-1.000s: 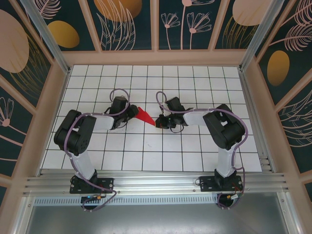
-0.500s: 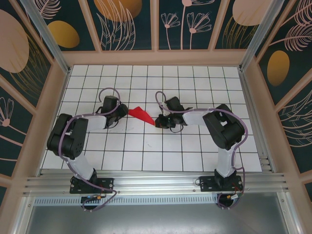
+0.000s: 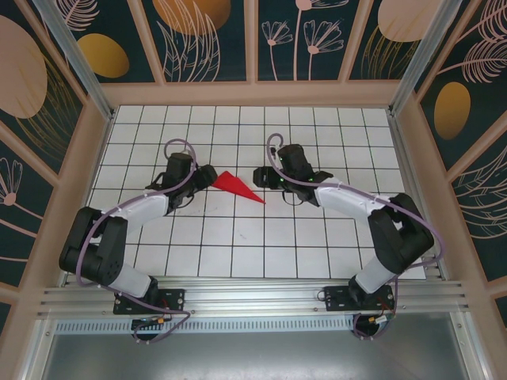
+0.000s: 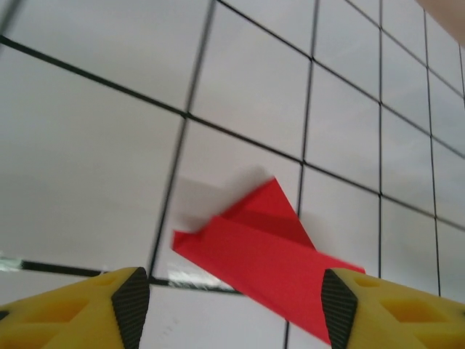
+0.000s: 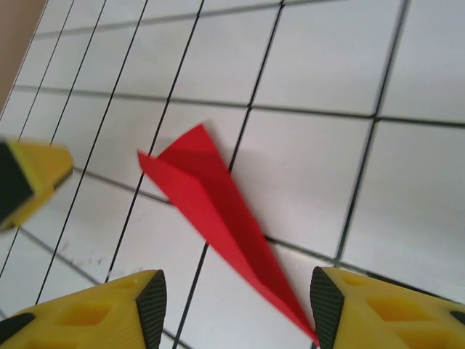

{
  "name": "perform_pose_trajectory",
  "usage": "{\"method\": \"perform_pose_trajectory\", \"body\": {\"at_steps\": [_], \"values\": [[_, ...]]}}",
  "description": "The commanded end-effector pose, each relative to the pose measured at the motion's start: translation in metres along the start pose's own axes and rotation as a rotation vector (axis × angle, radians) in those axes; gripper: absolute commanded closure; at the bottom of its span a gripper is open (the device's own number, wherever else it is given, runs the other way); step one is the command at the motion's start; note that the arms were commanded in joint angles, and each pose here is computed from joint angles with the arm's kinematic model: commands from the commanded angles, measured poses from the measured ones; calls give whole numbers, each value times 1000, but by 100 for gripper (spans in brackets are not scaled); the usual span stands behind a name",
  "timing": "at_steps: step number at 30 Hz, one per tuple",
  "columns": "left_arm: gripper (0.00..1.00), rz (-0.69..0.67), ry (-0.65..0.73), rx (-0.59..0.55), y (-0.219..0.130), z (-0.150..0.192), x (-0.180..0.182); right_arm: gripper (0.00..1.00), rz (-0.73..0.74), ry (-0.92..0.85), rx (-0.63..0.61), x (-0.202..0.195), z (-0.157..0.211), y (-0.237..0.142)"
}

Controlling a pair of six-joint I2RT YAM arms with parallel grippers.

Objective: Fold a paper plane with a square sheet of paper (pick it up from the middle)

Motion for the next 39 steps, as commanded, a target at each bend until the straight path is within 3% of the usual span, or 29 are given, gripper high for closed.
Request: {"method": "perform_pose_trajectory", "body": {"at_steps": [1,7,14,19,26,39], "values": [[32,25,21,56,2,16,-22,41,153,34,-19,-27,8,5],[29,53,-5,107,22,33,-53,41,237,61,78,-42,17,29],[28,-86,50,104,55,36,-63,41,333,102,104,-57,29,42],[32,-201,115,88,64,33,-59,41,341,107,92,-59,31,38],[42,-241,145,116,58,39,-52,41,352,101,84,-58,29,34],[52,-130,29,121,32,49,-45,41,357,98,83,-54,26,35]]}}
Point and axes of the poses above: each hand's point on the last joint's axis, 136 mm out from that joint toward the fingers, its own y axis out along the fingers, its own x axis along the line the jaws close on, z = x × y, the point moved 9 cm from there along -y, back along the fingers, and after that the axes turned 3 degrees about -y, right-handed, at the moved point
